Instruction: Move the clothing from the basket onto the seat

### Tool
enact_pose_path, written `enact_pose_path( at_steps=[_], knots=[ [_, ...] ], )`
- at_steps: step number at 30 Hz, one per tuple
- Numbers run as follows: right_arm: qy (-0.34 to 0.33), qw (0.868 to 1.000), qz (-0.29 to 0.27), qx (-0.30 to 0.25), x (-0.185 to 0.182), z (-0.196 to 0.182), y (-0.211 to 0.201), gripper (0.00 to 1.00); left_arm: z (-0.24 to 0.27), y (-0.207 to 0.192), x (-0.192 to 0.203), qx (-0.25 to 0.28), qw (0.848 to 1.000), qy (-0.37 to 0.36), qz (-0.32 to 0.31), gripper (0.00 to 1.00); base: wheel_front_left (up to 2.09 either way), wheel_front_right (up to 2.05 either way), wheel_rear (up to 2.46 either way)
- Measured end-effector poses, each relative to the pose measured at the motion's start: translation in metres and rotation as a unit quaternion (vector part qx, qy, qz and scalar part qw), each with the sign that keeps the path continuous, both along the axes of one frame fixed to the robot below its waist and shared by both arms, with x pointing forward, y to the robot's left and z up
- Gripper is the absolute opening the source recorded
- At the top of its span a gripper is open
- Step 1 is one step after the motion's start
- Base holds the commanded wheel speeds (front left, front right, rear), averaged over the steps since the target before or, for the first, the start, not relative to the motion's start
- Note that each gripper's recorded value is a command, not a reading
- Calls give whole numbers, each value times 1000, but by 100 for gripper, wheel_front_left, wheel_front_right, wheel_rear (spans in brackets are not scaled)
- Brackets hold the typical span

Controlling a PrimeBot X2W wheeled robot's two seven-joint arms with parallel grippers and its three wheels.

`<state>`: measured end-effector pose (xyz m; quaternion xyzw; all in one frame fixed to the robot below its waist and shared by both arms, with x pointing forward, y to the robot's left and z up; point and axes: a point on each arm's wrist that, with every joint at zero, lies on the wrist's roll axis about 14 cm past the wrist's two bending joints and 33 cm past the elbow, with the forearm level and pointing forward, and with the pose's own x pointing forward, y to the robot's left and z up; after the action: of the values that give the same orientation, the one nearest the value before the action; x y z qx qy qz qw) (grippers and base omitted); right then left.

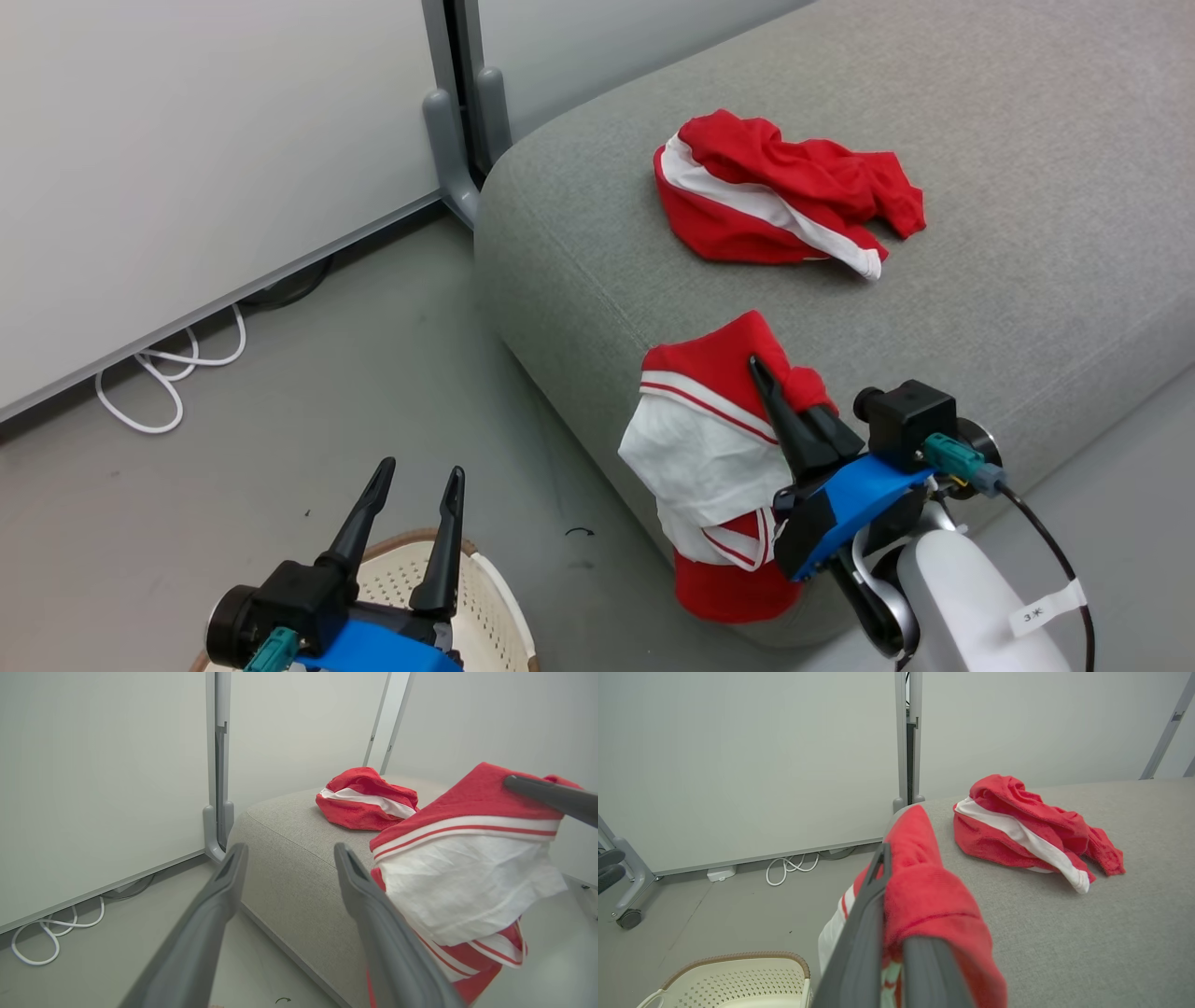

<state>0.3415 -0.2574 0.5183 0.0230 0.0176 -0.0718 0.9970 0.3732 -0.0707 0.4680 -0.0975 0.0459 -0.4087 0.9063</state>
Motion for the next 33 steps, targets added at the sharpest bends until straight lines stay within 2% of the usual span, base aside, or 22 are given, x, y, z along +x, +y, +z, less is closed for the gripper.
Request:
enact_pose_path(
  at_steps=[5, 13, 20, 27, 30, 33],
  knots=[
    [-16, 1000, -4, -2, 10, 12, -6, 0, -5, 6, 4, 3, 1000, 5, 7, 100, 0, 0, 0],
    [-85, 996, -20, -36, 50, 76, -33, 0, -12, 18, 16, 2, 1000, 10, 21, 100, 0, 0, 0],
    [-133, 987, -62, -72, 87, 140, -85, 0, -18, 27, 41, -3, 1000, 1, 30, 100, 0, 0, 0],
    [-162, 976, -109, -95, 128, 185, -136, 0, -37, 41, 69, -3, 999, 3, 46, 100, 0, 0, 0],
    [-166, 972, -135, -93, 144, 189, -158, 0, -49, 51, 79, 1, 998, 8, 55, 100, 0, 0, 0],
    [-155, 971, -159, -89, 160, 177, -178, 0, -57, 58, 88, 0, 998, 8, 64, 100, 0, 0, 0]
  ],
)
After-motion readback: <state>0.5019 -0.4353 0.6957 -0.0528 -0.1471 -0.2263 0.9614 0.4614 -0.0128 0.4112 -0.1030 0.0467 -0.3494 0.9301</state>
